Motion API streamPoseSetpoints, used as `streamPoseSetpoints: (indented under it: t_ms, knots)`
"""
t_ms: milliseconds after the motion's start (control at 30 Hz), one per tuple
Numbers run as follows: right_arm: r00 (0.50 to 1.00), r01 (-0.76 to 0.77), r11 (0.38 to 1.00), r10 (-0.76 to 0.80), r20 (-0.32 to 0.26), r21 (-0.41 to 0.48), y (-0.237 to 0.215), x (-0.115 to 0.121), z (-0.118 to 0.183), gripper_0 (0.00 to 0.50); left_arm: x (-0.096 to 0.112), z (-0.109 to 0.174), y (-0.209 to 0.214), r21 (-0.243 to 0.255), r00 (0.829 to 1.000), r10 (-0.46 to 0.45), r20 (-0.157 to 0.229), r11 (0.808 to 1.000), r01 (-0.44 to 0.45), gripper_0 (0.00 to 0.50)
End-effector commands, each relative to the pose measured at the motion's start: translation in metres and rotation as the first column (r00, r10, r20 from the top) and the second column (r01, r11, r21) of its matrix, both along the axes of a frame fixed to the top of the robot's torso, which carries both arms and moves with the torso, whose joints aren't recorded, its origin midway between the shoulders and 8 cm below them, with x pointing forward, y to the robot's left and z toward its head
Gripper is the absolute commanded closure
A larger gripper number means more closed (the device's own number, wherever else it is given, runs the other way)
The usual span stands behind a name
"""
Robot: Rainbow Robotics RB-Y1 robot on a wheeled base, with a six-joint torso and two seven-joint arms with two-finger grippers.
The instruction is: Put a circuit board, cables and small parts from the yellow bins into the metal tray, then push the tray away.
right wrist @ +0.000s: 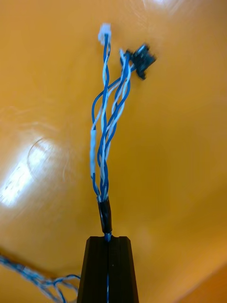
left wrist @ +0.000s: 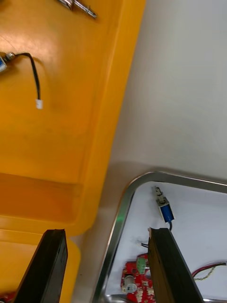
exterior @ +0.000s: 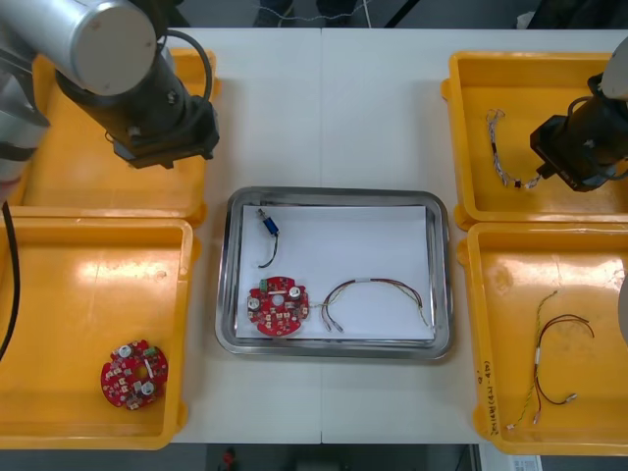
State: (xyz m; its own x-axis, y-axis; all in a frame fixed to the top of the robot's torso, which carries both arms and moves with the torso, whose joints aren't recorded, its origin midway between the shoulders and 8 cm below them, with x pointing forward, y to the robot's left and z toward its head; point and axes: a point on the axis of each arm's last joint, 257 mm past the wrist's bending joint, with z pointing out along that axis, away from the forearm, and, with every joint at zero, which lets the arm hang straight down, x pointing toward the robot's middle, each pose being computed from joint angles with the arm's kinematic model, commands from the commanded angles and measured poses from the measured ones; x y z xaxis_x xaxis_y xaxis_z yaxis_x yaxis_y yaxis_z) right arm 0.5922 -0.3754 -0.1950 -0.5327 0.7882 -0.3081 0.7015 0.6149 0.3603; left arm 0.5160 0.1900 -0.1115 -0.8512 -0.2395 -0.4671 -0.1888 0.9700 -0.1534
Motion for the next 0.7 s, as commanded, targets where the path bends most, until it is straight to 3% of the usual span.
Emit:
streamPoseSetpoints:
  t_ms: [33, 167, 400, 700]
  knots:
    - [0.999, 0.004, 1.0, -0.004, 0.035, -0.016, -0.019, -0.01, 0.04, 0.5, 0.013, 0.036, 0.037, 0.094, 0.992, -0.112, 0.054, 0.99, 0.107, 0.0]
    - [0.999, -0.034, 0.999, 0.035, 0.022, -0.02, -0.014, -0.02, 0.055, 0.5, 0.021, 0.043, 0.054, 0.119, 0.987, -0.143, 0.067, 0.984, 0.135, 0.0]
    - [0.973, -0.232, 0.965, 0.23, -0.031, -0.125, -0.005, -0.049, 0.088, 0.5, 0.041, 0.05, 0.083, 0.18, 0.972, -0.225, 0.07, 0.961, 0.209, 0.0]
    - [0.871, -0.468, 0.824, 0.492, -0.006, -0.32, 0.01, -0.051, 0.133, 0.5, 0.07, 0.05, 0.096, 0.231, 0.932, -0.346, 0.108, 0.921, 0.315, 0.0]
